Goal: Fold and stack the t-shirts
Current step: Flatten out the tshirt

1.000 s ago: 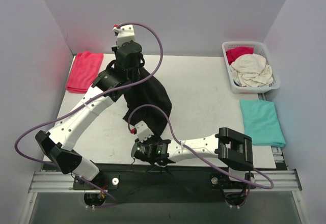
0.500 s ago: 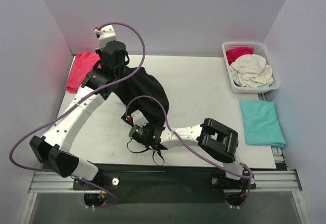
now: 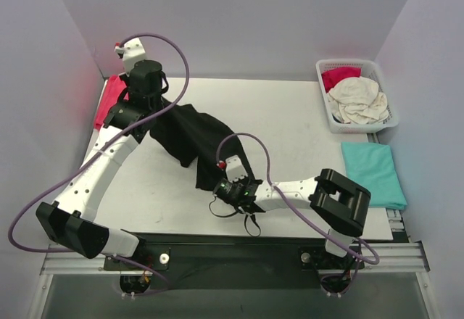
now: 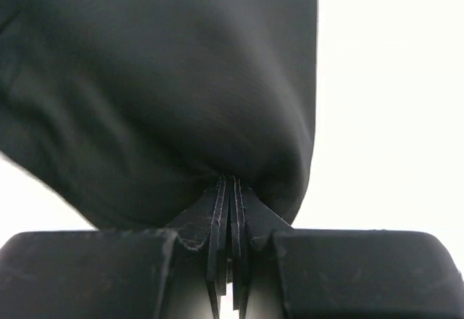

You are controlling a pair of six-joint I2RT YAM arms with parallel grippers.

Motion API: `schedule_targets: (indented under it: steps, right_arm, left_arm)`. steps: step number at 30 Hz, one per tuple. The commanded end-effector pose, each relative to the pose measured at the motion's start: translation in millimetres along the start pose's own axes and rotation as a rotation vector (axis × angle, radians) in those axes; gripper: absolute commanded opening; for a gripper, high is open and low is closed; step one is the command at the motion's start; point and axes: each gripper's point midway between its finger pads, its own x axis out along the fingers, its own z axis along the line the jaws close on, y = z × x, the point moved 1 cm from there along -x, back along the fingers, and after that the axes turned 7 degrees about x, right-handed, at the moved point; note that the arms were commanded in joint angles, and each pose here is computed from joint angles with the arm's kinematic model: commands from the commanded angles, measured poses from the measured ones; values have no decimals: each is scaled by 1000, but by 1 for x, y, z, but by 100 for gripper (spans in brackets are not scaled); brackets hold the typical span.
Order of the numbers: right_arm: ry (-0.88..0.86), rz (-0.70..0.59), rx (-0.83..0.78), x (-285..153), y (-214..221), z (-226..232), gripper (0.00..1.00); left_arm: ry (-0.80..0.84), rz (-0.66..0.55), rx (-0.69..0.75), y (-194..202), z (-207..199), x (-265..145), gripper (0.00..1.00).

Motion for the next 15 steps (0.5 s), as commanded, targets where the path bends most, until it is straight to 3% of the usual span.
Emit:
schedule_targets:
  steps: [1,8,10,11,13,15]
  right_arm:
    - [157,61,6,-11,23,-59,0]
    - [284,100,120,-19,35,-114,1]
    - [282,72,143,-23,27,-116,12]
    - [270,60,144,-26,22,-114,24]
    - [247,8,141,-33,3,-106,39]
    - [210,-49,107,-43,-13,-91,42]
  left_arm:
    - [26,-21,-65,-10,5,-9,0]
    - [13,22,-53,14,6,-6,0]
    - [16,32,-47,21,3,-3,0]
    - [28,38,-47,25,-1,-1,0]
    - [35,52,-38,33,-8,5,0]
    - [42,61,-32,39,-14,10,0]
